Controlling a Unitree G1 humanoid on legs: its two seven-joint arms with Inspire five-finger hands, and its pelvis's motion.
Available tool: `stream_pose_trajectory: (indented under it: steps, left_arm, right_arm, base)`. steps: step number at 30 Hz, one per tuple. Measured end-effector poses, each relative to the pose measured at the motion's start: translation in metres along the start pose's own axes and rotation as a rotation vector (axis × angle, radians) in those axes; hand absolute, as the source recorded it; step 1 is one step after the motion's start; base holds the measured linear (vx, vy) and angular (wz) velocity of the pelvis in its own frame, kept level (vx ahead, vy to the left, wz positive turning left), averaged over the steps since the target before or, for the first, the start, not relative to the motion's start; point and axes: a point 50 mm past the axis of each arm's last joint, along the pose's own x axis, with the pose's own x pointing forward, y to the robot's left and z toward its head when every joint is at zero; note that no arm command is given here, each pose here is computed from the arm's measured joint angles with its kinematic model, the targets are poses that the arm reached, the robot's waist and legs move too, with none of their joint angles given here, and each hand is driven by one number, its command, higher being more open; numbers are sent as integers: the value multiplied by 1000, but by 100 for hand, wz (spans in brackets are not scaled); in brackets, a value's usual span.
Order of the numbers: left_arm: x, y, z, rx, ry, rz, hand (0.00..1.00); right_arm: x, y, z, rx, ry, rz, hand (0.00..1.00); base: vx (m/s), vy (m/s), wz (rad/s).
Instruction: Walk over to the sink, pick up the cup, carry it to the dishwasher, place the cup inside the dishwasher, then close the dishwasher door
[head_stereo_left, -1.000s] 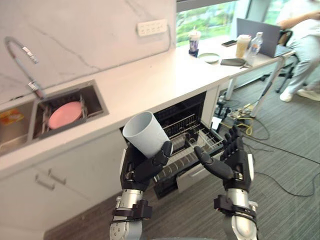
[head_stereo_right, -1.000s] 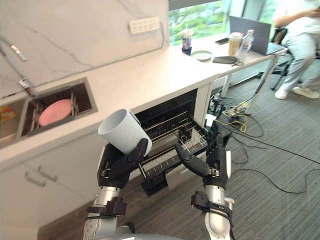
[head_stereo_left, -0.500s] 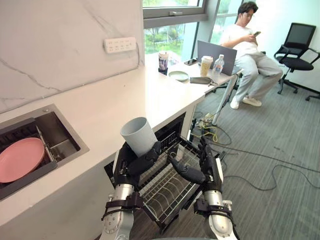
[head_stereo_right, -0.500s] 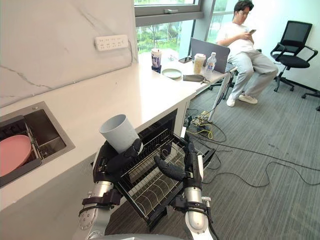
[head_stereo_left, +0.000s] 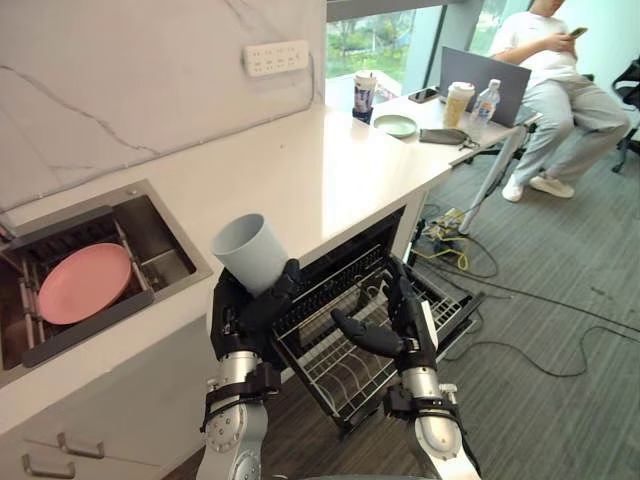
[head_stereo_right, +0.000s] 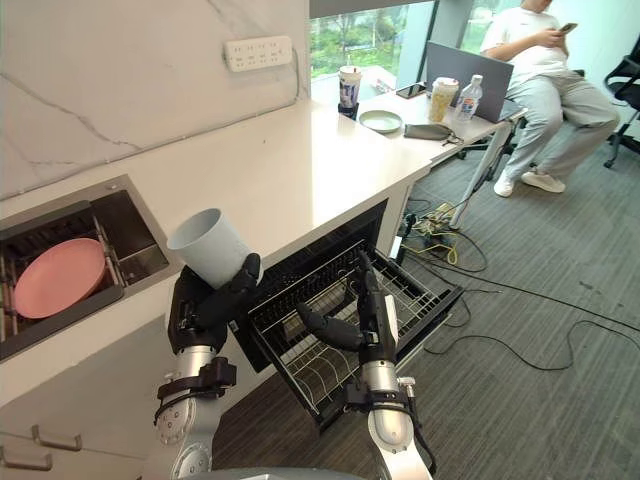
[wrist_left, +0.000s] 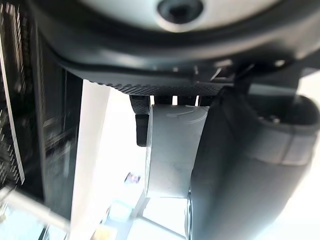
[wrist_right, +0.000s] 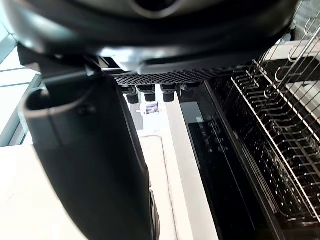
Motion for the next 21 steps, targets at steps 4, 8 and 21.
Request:
stream_pose_trajectory:
  steps: [4, 8, 21]
  left_arm:
    - [-2, -10, -1, 88, -31, 45, 0]
    - [4, -16, 4, 144, -80, 56, 0]
    - [19, -17, -5, 420, -144, 26, 0]
  right_arm:
    - [2, -4, 5, 17, -37, -53, 100]
    - [5, -2, 16, 52, -96, -80, 100]
    - [2, 21, 21, 98, -136, 32, 100]
  base:
    - [-91, -43, 30]
    - [-23, -47, 9]
    - [3, 6, -13]
